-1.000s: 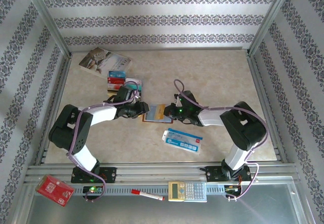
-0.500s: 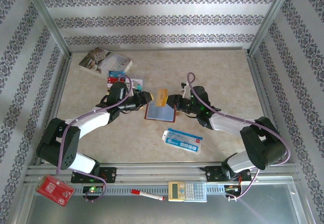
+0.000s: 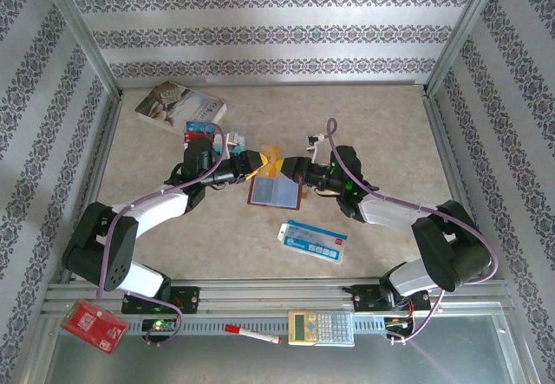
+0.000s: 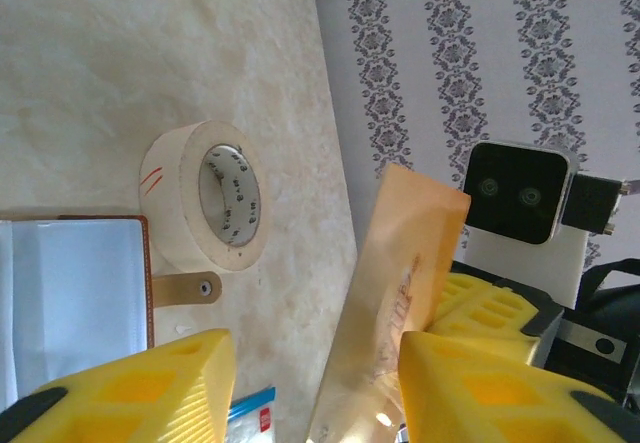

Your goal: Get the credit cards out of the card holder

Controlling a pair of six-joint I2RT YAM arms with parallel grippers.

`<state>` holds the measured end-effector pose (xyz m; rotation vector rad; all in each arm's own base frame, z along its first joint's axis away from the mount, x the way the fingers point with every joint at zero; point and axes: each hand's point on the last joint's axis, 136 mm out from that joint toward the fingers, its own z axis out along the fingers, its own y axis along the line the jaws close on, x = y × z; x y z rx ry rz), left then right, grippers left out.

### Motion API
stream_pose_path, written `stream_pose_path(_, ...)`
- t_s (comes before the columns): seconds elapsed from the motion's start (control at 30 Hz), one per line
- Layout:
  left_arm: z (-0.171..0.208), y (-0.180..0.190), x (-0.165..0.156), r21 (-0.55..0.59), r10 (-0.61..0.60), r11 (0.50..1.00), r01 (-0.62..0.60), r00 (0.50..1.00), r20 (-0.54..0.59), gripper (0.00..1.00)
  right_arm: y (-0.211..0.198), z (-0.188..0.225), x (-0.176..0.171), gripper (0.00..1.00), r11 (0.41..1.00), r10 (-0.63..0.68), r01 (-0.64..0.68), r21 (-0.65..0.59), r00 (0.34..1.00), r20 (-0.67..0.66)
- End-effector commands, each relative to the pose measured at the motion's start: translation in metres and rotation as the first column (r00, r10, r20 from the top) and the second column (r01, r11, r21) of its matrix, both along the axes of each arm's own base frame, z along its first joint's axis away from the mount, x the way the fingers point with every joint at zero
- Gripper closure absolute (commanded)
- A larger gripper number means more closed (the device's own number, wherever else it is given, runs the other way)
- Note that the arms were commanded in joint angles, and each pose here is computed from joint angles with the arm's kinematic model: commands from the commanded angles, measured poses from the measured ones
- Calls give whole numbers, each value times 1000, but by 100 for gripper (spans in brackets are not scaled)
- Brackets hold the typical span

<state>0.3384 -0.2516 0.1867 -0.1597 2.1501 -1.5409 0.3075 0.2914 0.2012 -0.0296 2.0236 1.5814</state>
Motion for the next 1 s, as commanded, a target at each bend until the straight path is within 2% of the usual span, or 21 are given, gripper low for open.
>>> stream_pose_path(0.0, 17, -1, -3, -33, -10, 999, 12, 997, 72, 58, -1, 13, 1, 100, 998, 16, -18, 58, 999, 32)
stream_pose_path(0.3, 29, 0, -4, -34, -2, 999, 6, 993, 117, 75, -4, 8, 2, 100, 998, 16, -17, 64, 1000, 17)
stream_pose_path(0.7, 28, 2, -3, -14, -3, 1000, 5, 991, 132, 97, -6, 0, 5, 100, 998, 7, -7, 55, 1000, 1)
stream_pose_path(0.8, 24, 4, -2, 12, 0, 1000, -2, 992, 123, 100, -11, -9, 9, 76, 999, -23, 24, 24, 1000, -20)
stream_pose_path(0.9, 17, 11, -1, 71, 12, 997, -20, 994, 108, 100, -23, -26, 15, 62, 996, -80, 77, -43, 995, -55)
stream_pose_path(0.97, 7, 20, -2, 153, 28, 987, -41, 996, 87, 100, -32, -36, 18, 55, 989, -121, 114, -98, 990, -71)
